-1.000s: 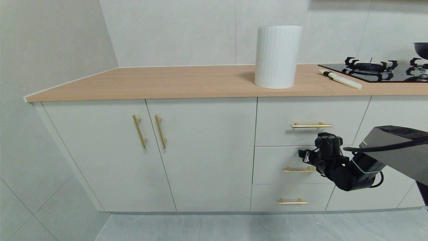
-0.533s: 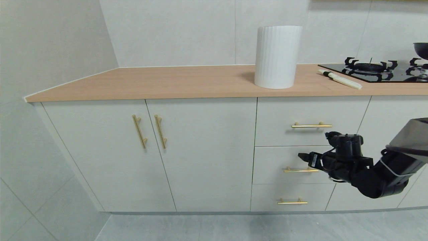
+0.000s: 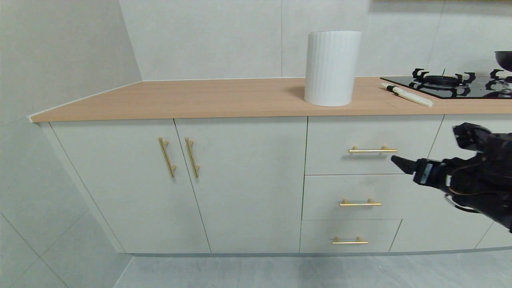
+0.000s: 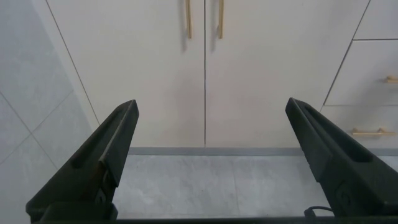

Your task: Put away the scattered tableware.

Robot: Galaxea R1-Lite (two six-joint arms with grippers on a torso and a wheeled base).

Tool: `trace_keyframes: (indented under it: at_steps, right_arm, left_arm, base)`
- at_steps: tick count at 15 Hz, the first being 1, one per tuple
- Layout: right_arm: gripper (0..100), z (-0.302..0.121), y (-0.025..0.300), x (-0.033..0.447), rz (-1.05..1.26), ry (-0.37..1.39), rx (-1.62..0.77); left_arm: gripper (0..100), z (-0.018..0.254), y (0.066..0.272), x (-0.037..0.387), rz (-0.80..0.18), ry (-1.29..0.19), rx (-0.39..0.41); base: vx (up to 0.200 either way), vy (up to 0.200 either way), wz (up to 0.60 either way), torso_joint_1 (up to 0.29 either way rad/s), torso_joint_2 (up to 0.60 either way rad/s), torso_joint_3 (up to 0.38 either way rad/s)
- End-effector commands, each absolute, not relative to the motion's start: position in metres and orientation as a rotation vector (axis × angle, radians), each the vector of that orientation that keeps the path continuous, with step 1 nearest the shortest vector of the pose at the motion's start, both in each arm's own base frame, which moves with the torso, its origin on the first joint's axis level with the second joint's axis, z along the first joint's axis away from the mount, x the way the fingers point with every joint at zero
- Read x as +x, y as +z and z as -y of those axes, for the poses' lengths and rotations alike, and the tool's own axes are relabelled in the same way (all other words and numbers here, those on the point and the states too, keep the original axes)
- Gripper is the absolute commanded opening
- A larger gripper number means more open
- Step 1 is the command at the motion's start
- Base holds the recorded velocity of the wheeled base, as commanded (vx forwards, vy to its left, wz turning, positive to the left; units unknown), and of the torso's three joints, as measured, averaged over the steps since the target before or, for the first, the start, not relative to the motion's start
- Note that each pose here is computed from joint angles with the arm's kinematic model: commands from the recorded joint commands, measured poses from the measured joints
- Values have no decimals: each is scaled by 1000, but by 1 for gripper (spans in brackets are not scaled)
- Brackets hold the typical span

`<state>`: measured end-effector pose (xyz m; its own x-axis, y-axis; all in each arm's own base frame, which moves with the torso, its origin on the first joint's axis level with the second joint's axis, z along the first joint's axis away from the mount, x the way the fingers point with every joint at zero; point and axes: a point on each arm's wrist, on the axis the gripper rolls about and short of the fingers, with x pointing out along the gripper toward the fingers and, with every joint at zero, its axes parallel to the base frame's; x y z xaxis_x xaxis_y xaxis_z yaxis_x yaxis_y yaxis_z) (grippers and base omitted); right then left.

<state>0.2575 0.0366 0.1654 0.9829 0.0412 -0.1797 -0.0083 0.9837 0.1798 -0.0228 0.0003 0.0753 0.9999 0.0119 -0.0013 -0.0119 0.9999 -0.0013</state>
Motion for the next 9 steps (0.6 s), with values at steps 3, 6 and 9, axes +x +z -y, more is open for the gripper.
trace_keyframes:
  at_steps: [3, 6, 9]
  right_arm:
    - [100, -8, 186, 97, 113, -98, 44]
    - [100, 3, 154, 28, 161, -183, -49]
    - [100, 9, 124, -19, 122, -211, -79]
  left_arm:
    - [100, 0, 75, -23, -2, 12, -2]
    - [100, 0, 75, -23, -2, 14, -2]
    - [100, 0, 75, -23, -2, 12, -2]
  base:
    - [0, 0, 0, 0, 0, 0]
    - [0, 0, 0, 0, 0, 0]
    - [0, 0, 0, 0, 0, 0]
